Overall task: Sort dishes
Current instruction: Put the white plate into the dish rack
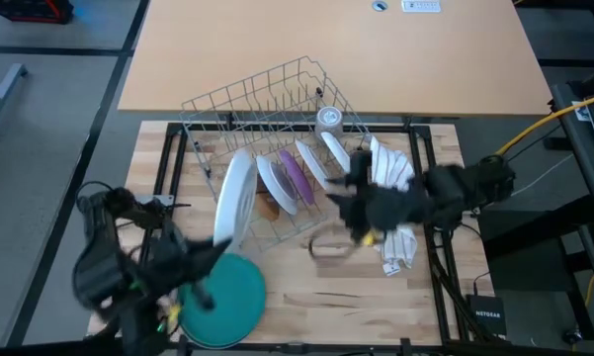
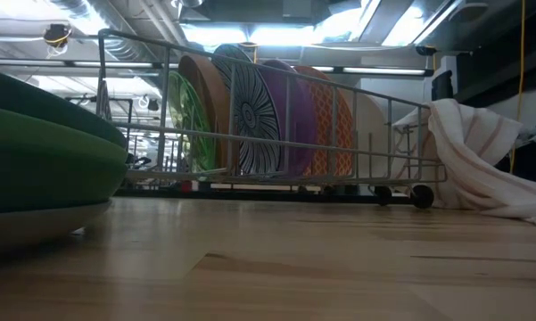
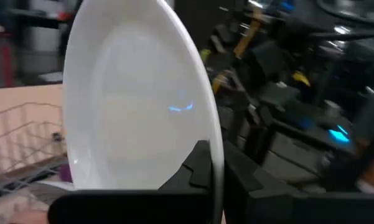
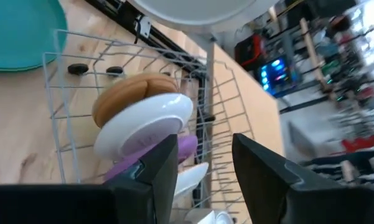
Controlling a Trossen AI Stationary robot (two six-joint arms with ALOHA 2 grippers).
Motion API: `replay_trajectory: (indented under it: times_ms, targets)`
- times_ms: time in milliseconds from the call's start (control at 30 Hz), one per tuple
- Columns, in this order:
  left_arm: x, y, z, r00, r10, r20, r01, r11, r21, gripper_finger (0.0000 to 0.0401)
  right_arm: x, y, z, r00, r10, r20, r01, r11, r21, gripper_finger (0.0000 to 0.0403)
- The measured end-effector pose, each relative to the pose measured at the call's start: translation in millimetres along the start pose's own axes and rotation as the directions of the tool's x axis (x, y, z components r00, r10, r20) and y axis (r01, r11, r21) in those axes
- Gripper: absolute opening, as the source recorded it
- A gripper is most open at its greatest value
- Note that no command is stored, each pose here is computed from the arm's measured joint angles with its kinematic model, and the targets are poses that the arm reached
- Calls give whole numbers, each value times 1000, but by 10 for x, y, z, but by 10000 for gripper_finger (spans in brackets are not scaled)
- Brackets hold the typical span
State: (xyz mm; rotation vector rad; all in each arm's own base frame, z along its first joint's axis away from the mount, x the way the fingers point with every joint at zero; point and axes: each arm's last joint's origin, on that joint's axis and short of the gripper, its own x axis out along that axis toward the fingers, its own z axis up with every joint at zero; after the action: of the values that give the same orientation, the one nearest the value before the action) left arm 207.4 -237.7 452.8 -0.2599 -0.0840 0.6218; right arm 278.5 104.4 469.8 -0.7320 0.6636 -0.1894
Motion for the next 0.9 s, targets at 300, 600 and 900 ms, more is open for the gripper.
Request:
replay_trajectory:
  times_ms: [300, 600, 900]
  targets:
    - [782, 410, 346, 960, 269, 75, -269, 963, -2, 0, 287, -676, -384, 995, 99, -26, -96, 992, 83, 156]
    - [1169, 1093, 573, 877, 474, 82, -475, 880, -13, 0, 564, -1185, -798, 975, 222, 6, -220, 963, 154, 156]
    - [1186, 1873, 212, 775, 627, 76, -614, 776, -142, 0, 742, -1505, -1170, 964, 261, 42, -263, 932, 250, 156]
